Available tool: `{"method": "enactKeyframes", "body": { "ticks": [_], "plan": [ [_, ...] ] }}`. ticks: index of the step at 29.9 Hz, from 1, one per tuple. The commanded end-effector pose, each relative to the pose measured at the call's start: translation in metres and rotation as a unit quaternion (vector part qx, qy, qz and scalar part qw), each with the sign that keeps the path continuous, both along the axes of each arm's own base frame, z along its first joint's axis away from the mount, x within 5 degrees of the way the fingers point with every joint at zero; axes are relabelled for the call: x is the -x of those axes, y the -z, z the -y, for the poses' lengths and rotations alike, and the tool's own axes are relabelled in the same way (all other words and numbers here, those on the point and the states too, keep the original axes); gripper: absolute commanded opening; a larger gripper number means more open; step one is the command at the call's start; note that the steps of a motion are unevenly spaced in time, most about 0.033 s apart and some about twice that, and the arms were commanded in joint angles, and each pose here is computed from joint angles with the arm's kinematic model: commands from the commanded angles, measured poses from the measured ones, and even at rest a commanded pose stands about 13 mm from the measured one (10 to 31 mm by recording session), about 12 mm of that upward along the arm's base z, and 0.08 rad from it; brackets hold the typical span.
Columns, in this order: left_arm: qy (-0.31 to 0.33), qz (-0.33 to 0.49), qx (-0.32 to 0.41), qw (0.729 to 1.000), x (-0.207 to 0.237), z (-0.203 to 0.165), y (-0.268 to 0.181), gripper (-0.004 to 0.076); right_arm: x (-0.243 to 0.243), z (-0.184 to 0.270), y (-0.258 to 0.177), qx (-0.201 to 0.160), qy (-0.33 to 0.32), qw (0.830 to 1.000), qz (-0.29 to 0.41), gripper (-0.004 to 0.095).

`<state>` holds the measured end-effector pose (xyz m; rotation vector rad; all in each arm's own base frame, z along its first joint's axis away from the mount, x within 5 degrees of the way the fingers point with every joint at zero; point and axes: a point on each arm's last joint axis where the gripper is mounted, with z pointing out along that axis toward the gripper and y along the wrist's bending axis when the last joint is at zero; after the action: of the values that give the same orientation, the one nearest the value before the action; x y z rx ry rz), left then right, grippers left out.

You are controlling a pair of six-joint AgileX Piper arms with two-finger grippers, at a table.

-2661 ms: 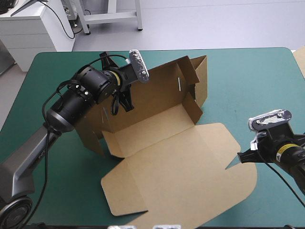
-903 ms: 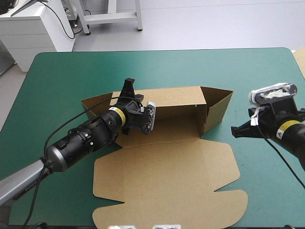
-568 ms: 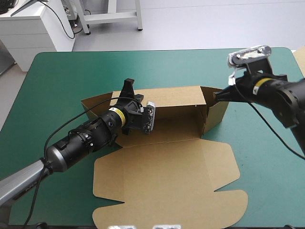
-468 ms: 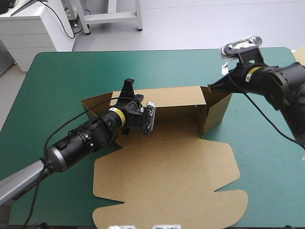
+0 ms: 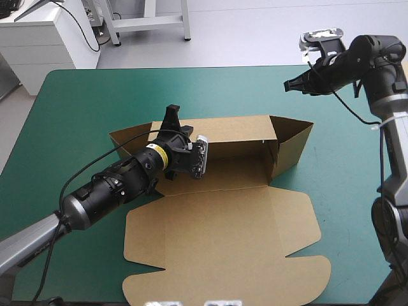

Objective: Fold the box

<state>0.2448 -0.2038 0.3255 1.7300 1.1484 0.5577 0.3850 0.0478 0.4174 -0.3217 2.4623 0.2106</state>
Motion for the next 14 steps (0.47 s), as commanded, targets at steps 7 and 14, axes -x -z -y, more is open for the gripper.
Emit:
{"method": "enactKeyframes", "body": {
  "ticks": [7,14],
  "plan": [
    [0.007,0.003,0.032,0.999,0.003,0.002,-0.008,-0.0008,-0.027,-0.007,0.026,-0.041,-0.031,0.998,-0.025,-0.0021],
    [0.007,0.004,0.028,1.000,0.003,0.002,-0.007,-0.0008,-0.027,-0.009,0.026,-0.056,-0.029,0.998,-0.029,-0.0021]
  ]
}}
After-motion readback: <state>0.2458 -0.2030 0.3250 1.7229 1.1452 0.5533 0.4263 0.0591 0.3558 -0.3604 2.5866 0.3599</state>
